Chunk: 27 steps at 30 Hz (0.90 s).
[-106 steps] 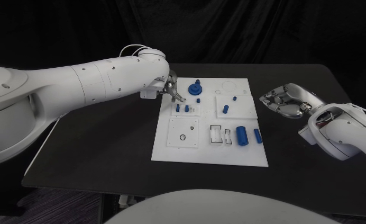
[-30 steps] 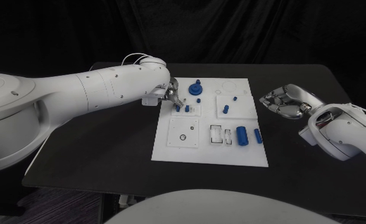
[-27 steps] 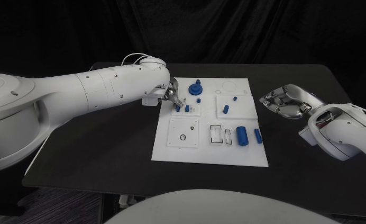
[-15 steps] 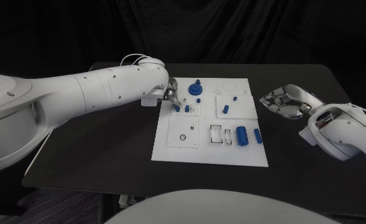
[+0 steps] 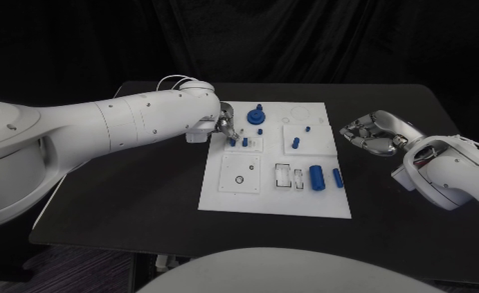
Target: Assemble the parts on the task board
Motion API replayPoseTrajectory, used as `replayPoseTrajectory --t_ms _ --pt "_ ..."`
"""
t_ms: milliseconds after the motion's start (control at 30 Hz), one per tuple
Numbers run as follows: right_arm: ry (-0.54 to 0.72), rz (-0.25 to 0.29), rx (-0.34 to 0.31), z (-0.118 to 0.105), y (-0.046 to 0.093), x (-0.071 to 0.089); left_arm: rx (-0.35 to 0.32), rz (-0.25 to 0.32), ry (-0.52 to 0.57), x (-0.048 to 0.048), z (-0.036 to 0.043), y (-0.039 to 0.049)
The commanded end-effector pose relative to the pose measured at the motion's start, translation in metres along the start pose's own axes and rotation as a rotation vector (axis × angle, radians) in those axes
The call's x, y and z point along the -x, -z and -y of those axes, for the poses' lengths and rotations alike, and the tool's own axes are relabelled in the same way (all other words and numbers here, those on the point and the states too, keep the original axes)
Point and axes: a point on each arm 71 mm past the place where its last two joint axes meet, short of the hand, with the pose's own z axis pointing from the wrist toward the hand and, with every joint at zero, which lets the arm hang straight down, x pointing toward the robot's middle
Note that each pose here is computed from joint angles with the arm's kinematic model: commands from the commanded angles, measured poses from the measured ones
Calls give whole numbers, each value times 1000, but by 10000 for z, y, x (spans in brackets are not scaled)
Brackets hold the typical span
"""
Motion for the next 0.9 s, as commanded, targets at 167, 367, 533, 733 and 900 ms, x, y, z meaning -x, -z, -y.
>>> replayPoseTrajectory --t_ms 167,367,533,733,900 --pt "1 -4 -16 19 8 -7 -32 66 54 -31 -5 24" --pt "1 -3 -18 24 11 -3 -39 95 77 -67 -43 90" --pt "2 -2 -19 30 15 0 -53 116 95 -107 -66 163" --pt "2 -2 -20 33 16 2 -76 146 120 -145 -88 250" --pt "2 0 -21 37 18 5 -101 191 150 -145 -108 308"
